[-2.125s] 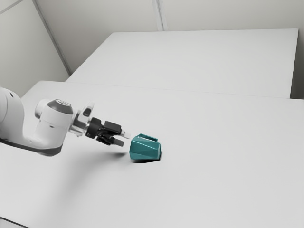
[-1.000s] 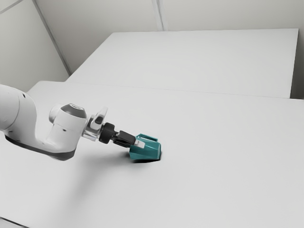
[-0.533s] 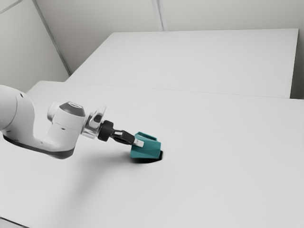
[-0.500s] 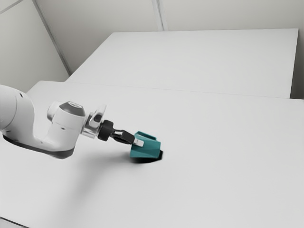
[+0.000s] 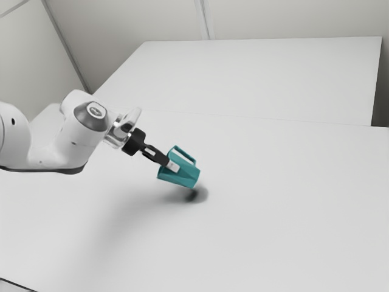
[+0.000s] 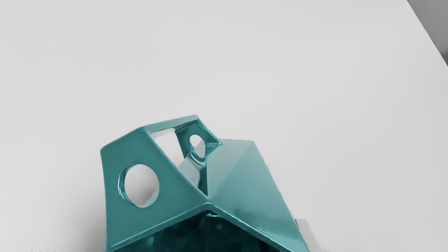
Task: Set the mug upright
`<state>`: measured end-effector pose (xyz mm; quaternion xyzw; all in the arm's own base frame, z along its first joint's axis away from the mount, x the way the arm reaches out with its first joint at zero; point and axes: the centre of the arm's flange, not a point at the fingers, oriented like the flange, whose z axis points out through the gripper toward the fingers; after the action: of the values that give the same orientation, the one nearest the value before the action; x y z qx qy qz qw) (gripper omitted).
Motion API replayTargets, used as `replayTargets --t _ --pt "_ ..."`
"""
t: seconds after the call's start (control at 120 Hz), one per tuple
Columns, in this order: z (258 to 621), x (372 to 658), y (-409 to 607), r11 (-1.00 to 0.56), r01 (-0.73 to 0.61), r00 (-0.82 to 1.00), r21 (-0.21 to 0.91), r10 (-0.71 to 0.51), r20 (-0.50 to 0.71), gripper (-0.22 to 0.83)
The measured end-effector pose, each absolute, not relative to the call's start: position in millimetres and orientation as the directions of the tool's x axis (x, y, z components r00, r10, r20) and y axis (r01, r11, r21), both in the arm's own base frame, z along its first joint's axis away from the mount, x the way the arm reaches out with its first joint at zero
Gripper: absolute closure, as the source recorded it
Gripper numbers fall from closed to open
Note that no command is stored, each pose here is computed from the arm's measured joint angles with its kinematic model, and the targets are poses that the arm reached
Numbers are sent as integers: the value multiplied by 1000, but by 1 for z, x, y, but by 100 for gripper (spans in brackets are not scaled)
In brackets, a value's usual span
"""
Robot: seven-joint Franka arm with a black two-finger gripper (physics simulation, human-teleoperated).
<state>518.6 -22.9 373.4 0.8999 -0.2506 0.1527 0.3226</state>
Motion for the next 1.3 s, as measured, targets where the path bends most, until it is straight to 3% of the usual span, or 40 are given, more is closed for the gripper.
replayTargets --t 0.2,0.5,0.783,1.025,1.3 --pt "405 530 -27 -696 -593 805 405 -510 302 79" --pt "423 531 -17 -785 -549 823 287 -568 17 79" --pt "400 527 7 -890 -432 868 148 -455 -198 79" --pt "383 522 49 -962 -260 924 83 -273 -267 79" --pt "365 519 36 -982 -183 935 51 -190 -298 79"
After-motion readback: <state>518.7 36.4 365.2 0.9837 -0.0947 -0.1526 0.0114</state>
